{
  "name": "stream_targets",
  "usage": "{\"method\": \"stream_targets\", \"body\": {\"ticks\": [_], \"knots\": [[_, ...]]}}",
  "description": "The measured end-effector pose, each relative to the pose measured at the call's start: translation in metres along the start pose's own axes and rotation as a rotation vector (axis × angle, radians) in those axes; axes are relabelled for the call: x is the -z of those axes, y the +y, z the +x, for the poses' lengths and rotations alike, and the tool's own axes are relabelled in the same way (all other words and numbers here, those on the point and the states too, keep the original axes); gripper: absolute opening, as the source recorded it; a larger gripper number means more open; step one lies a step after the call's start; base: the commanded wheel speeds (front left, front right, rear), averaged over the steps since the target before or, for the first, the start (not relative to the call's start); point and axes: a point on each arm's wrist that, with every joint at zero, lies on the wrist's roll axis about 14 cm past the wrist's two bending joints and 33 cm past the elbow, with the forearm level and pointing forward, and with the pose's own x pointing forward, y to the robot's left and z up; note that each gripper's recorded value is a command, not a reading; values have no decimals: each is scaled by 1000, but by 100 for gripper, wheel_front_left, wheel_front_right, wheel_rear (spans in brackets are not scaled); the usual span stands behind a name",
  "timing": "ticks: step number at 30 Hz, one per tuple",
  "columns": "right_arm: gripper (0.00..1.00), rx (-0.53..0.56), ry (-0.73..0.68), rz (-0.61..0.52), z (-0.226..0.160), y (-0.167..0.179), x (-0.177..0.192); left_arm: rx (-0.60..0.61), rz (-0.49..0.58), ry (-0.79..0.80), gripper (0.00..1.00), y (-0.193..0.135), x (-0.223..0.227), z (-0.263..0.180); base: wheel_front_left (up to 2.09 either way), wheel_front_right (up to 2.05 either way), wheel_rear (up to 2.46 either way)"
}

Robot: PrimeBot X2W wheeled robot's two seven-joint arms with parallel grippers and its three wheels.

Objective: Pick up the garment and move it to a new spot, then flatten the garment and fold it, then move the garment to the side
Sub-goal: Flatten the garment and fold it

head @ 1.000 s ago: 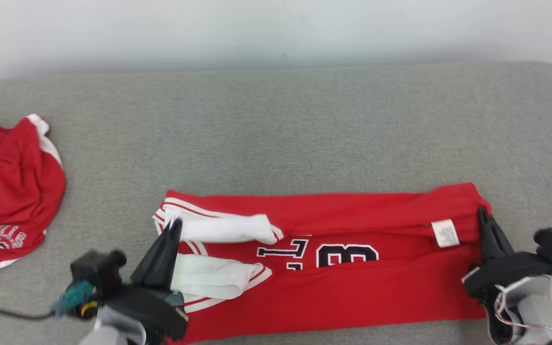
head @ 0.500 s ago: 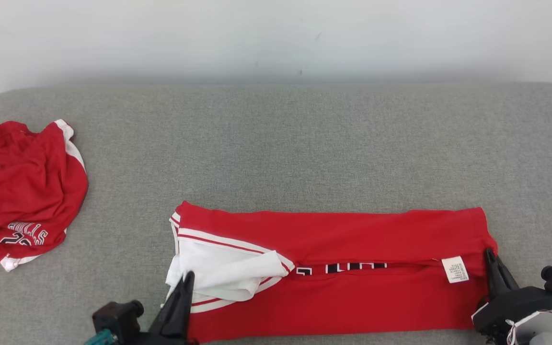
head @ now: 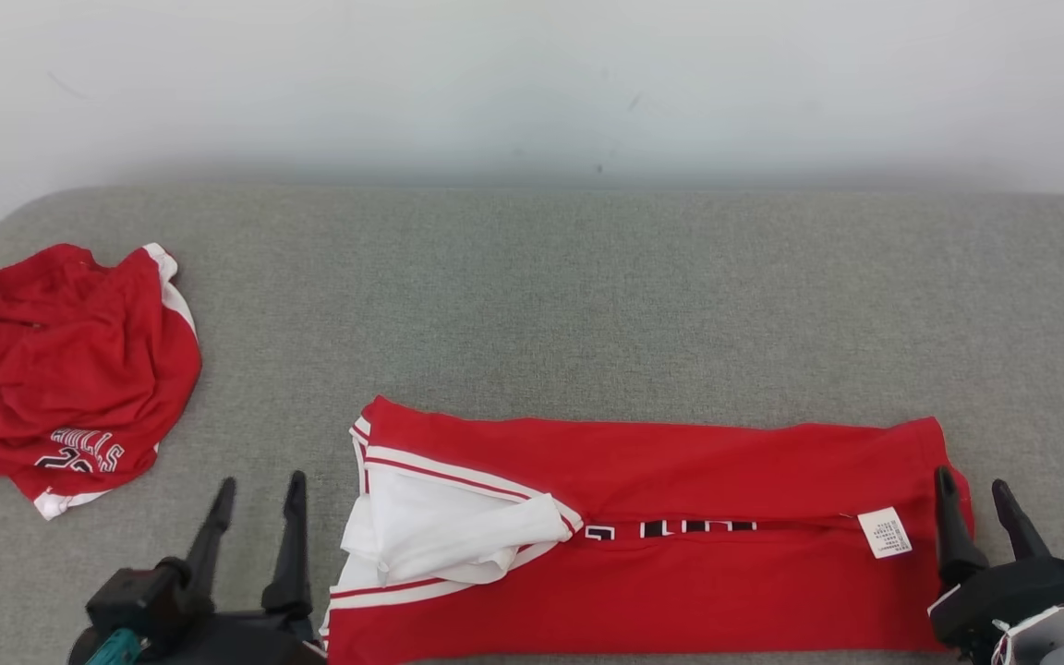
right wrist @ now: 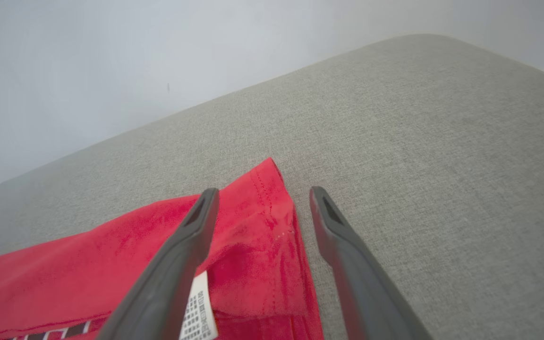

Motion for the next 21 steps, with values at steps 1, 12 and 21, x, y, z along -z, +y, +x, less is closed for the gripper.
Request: {"method": "stream_targets", "body": {"ticks": [1,12,21], "knots": [[100,-2,9,-20,0,0,1,-13,28,-20,100,4,-6,0,0,0,0],[100,33,159,-102,-4,-4,38,-116,214,-52,100,35,-17,-31,0,0,0],[87,57,244,-100,-9,-6,61,-176,189,-41,100,46,-9,-50,0,0,0]]}}
